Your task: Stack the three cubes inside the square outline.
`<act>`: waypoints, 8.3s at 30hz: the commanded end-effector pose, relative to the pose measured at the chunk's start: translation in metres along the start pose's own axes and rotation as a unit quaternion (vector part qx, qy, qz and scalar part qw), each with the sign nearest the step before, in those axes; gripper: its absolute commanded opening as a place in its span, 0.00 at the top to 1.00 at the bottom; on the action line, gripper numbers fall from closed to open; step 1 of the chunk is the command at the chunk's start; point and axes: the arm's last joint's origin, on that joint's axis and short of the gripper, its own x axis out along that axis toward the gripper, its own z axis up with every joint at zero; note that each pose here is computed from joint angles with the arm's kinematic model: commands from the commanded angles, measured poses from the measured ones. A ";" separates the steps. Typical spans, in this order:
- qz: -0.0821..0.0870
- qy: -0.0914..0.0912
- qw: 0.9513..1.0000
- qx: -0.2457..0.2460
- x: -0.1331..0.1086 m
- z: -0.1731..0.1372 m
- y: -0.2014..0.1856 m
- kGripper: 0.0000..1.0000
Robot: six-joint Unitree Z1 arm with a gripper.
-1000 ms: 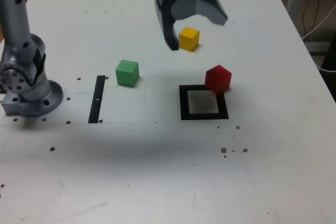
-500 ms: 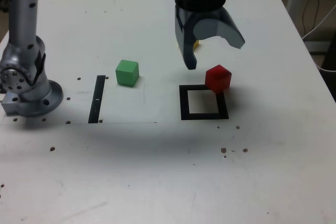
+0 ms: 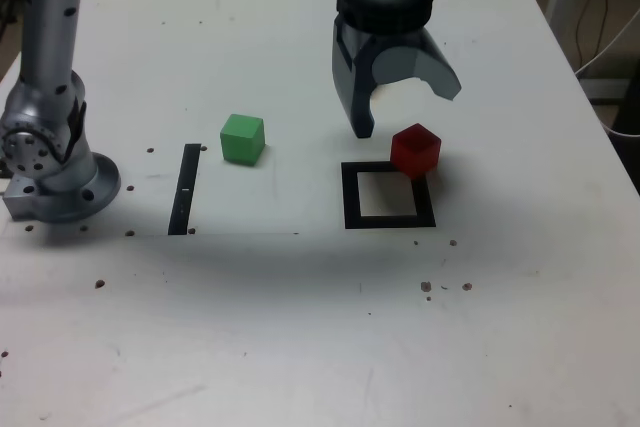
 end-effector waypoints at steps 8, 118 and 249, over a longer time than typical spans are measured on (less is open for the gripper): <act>-0.015 0.019 1.000 0.004 0.022 0.014 0.004 0.06; -0.078 -0.002 0.990 0.121 0.049 -0.011 -0.023 0.21; 0.058 0.064 0.943 0.321 0.059 0.024 0.147 0.68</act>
